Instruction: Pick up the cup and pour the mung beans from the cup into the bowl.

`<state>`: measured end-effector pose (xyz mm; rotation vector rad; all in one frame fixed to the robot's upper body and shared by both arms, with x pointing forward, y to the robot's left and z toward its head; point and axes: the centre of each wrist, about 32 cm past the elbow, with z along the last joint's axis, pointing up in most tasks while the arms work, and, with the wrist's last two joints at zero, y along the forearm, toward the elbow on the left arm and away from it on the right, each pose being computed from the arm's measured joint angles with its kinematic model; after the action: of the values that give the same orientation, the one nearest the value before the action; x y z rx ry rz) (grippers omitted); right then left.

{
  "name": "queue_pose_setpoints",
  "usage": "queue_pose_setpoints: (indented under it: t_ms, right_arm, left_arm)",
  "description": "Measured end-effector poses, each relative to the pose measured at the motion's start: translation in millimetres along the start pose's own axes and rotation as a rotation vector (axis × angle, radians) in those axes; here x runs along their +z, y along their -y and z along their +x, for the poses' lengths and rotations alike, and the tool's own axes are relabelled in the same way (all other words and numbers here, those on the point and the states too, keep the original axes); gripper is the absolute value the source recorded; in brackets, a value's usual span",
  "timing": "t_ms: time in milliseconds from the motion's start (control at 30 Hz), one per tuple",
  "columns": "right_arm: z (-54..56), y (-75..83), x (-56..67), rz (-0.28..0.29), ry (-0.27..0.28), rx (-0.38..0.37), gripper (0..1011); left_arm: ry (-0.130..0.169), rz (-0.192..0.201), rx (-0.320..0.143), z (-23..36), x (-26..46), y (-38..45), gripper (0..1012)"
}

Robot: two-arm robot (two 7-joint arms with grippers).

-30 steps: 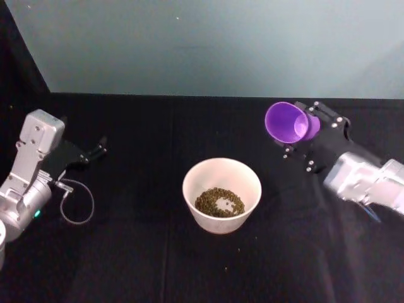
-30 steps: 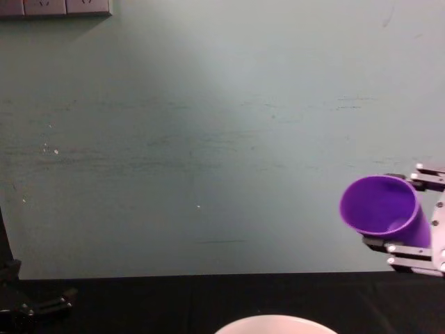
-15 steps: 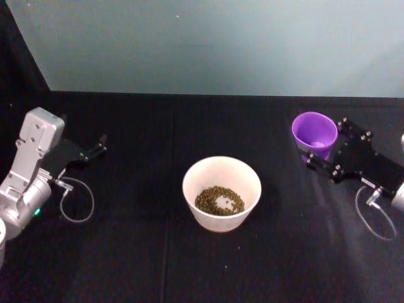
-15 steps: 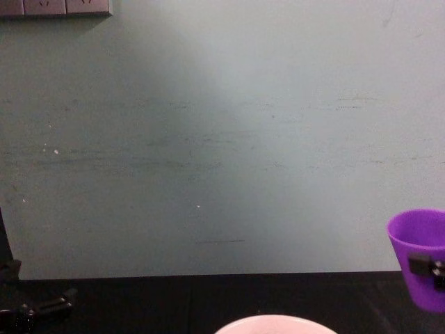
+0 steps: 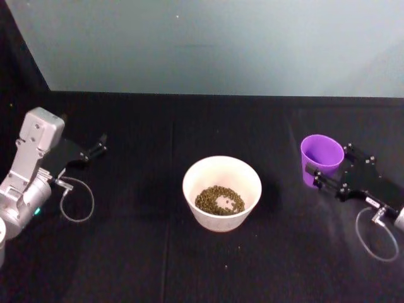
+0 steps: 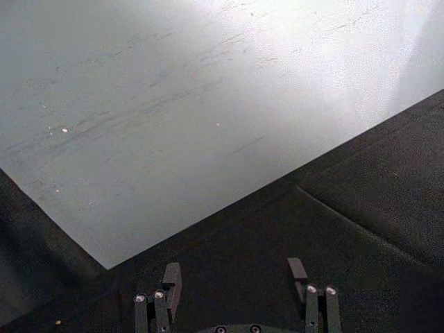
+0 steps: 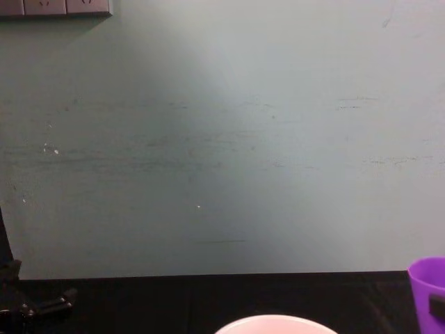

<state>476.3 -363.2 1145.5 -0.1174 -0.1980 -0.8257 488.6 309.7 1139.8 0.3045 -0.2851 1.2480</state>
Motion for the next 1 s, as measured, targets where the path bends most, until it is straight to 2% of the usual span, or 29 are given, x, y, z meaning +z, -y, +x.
queue_pose_setpoints:
  t_ms: [67,100,200,433,1000]
  right_arm:
    - [-0.4,1.2,-6.1,-0.001,-0.056,0.007,726]
    - [-0.4,1.2,-6.1,-0.001,-0.056,0.007,726]
    - [-0.3,3.4,-12.7,-0.011,-0.123,0.013,726]
    - [-0.5,5.9,-20.8,-0.033,-0.188,0.013,724]
    - [-1.3,3.4,-27.4,-0.042,-0.179,0.051,726]
  left_arm:
    - [0.000,0.000,0.000,0.0,0.0,0.0,1000]
    - [0.000,0.000,0.000,0.0,0.0,0.0,1000]
    - [0.000,0.000,0.000,0.0,0.0,0.0,1000]
    - [0.000,0.000,0.000,0.0,0.0,0.0,1000]
    - [0.000,0.000,0.000,0.0,0.0,0.0,1000]
